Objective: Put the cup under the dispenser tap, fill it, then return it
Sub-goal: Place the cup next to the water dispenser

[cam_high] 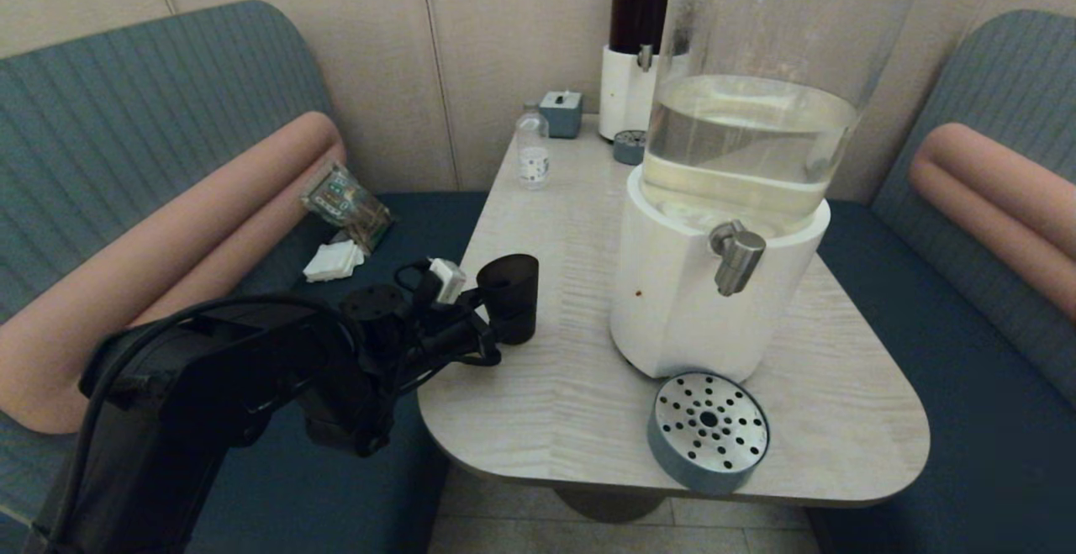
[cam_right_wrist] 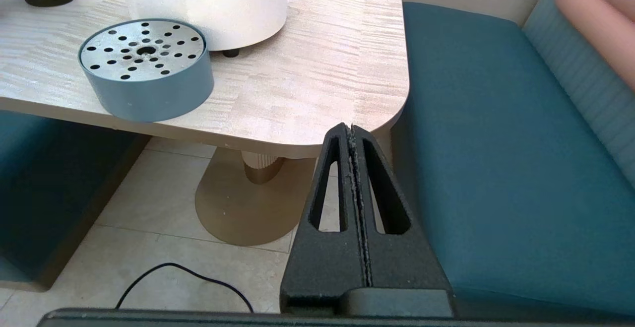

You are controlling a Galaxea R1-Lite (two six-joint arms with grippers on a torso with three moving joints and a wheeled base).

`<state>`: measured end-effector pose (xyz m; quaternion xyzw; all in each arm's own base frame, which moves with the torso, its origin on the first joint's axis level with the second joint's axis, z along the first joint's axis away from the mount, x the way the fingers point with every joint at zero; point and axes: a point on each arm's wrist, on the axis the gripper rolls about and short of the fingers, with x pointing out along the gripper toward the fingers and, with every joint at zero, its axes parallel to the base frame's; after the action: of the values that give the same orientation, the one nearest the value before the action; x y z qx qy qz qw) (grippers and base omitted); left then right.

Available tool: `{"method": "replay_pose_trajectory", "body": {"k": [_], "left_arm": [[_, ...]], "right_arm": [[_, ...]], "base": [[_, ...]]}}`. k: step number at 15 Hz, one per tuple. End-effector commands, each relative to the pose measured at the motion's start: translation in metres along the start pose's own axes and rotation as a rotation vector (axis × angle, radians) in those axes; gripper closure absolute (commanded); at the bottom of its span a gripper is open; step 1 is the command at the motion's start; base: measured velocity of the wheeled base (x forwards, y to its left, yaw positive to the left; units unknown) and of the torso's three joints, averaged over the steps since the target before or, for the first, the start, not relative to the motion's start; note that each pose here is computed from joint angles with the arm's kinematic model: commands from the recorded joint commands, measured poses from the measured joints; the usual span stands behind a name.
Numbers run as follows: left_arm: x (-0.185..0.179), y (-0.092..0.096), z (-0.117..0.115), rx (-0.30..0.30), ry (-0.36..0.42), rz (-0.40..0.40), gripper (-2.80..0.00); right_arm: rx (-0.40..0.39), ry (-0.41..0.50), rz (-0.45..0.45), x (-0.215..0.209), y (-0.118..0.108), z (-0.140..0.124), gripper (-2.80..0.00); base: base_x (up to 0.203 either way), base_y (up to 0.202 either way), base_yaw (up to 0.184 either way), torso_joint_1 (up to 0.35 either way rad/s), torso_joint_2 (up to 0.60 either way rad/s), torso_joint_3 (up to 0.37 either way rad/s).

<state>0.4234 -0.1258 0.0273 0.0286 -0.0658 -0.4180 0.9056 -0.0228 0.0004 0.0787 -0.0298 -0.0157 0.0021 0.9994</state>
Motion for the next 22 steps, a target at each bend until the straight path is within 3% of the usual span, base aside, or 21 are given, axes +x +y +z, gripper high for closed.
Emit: {"method": "replay_pose_trajectory", "body": {"k": [1,11,17,22], "left_arm": [[0.0,-0.001,-0.009,-0.012,0.018,-0.005,-2.8],[-0.012,-0.007,0.026,0.006,-0.002,-0.003,-2.8],[-0.069,-0.045,0.064,-0.044,0.084,-0.008,-2.8],[-0.118,-0.078,0.101,-0.045,0.099,-0.01,-2.8]], "right_arm": [[0.0,0.011,-0.001,0.001,0.0,-0.003,0.0],[0.0,0.013,0.0,0.001,0.0,-0.003,0.0],[0.0,0.011,0.002,0.001,0.0,-0.003,0.0],[0.0,0.012,0.001,0.001,0.0,-0.003,0.0]], "base": [[0.0,0.0,0.0,0.0,0.0,0.0],[0.0,0.0,0.0,0.0,0.0,0.0],[0.0,0.0,0.0,0.0,0.0,0.0],[0.0,0.0,0.0,0.0,0.0,0.0]]}}
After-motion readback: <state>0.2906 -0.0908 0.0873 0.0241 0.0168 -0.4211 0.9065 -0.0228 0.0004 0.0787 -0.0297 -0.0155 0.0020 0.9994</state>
